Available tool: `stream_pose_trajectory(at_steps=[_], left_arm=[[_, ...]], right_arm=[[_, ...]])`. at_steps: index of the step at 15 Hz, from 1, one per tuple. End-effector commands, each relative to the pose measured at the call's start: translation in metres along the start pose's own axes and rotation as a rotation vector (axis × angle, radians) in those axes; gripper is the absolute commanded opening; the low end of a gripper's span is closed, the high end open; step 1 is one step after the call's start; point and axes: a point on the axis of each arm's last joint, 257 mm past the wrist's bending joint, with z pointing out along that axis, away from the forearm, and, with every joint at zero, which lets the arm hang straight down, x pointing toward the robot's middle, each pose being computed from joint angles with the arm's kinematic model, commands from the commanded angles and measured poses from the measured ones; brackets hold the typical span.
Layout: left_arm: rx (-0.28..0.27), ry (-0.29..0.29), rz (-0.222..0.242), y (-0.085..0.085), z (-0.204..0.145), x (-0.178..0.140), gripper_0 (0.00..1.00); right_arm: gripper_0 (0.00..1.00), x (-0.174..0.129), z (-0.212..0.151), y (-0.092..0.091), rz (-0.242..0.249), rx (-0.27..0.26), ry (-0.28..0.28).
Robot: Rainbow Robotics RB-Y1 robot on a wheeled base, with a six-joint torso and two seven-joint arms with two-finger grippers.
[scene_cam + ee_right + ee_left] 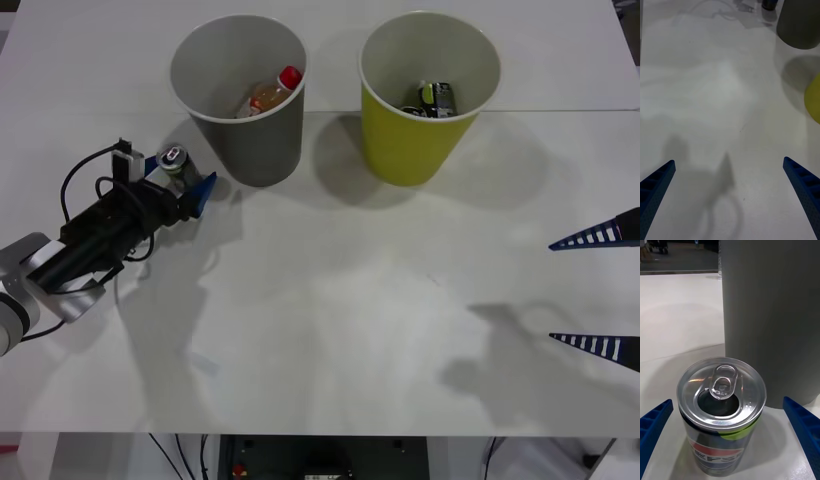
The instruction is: Put the can into the green bin and the plastic bottle into the gray bin
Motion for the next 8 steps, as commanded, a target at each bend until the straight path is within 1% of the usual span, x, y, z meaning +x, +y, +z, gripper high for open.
stream_pose_trajectory(at_steps=[1,2,3,4,5,6,8], left_arm=[[-0.001,0.006,0.001,-0.0024,0.0043,-0.0003,1.00],[-0.001,0.010,0.001,-0.0033,0.0052,0.0006,1.00],[-0.003,0.008,-0.002,-0.0025,0.0057,-0.0007,0.97],[-0.002,0.009,0.001,-0.0028,0.0057,-0.0004,0.30],[0.000,0.011,0.004,-0.0033,0.0057,0.0001,0.04],[0.003,0.011,0.007,-0.0041,0.0060,-0.0001,0.00],[0.004,0.014,0.012,-0.0043,0.0057,0.0010,0.00]], right_arm=[[1.00,0.0000,0.0000,0.0000,0.000,0.000,0.000],[1.00,0.0000,0.0000,0.0000,0.000,0.000,0.000],[1.00,0.0000,0.0000,0.0000,0.000,0.000,0.000],[1.00,0.0000,0.0000,0.0000,0.000,0.000,0.000],[1.00,0.0000,0.0000,0.0000,0.000,0.000,0.000],[1.00,0.0000,0.0000,0.0000,0.000,0.000,0.000],[1.00,0.0000,0.0000,0.0000,0.000,0.000,0.000]])
